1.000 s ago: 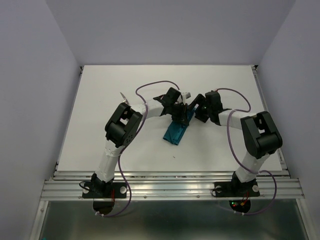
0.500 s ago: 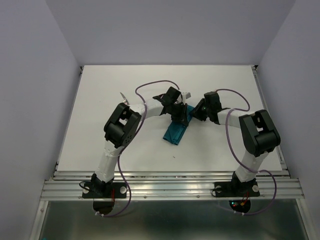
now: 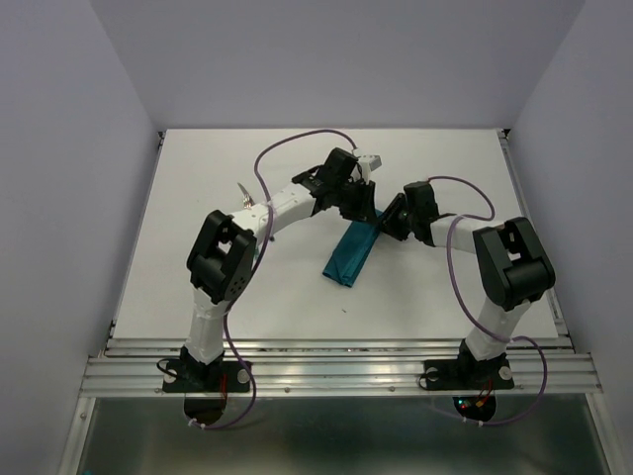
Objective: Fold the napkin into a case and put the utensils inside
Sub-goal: Fold the 2/3-rectangle-folded napkin at the center of the board, then smooth out the smaller rectangle-folded napkin at the center of the board.
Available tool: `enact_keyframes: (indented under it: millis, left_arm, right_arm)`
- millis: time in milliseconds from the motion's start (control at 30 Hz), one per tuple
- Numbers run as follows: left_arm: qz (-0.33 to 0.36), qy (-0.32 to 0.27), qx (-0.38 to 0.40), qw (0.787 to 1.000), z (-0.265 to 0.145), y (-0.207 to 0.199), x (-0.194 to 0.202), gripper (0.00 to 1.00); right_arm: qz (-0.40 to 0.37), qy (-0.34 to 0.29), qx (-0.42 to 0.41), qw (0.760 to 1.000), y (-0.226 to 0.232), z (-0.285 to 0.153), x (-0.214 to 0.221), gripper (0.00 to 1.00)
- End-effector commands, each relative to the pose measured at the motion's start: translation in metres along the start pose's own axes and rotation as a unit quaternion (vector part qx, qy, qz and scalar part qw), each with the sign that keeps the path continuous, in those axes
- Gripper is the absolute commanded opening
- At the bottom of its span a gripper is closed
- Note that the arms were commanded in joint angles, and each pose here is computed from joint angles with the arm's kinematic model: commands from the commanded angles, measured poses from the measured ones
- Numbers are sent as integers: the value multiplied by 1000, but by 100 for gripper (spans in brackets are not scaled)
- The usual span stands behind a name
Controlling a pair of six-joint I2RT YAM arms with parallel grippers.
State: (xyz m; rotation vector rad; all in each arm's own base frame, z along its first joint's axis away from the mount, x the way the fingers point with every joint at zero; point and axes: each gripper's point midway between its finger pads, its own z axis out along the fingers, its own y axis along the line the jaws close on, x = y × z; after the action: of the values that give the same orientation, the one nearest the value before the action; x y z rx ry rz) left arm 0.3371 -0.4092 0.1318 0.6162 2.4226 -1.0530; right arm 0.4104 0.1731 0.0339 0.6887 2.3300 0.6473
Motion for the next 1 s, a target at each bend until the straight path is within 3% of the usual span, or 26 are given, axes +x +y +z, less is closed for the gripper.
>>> enact_keyframes:
  millis: [0,333,800,867,900,967]
  left_arm:
    - [10,-4,-29,1000,4,8,-10,24]
    - [-17,-5,13,1000,17,21,-6,2]
    - [-34,7,-32,999,32,46,2,2]
    - [-32,-2,-62,998,33,52,-5,4]
    - [-34,2,-71,997,33,54,-3,5]
    - [-31,-2,-82,996,35,55,-7,14]
  right_arm:
    - [-5,-24,-7,1000,10,-13,-11,47]
    - [-20,-41,-23,999,25,-29,-24,45]
    - [-13,-55,7,998,12,-24,-27,33]
    - [-13,-58,10,998,11,-24,-28,28]
    - [-13,-58,13,998,9,-23,-27,17]
    - [-13,-56,13,998,9,-22,-27,15]
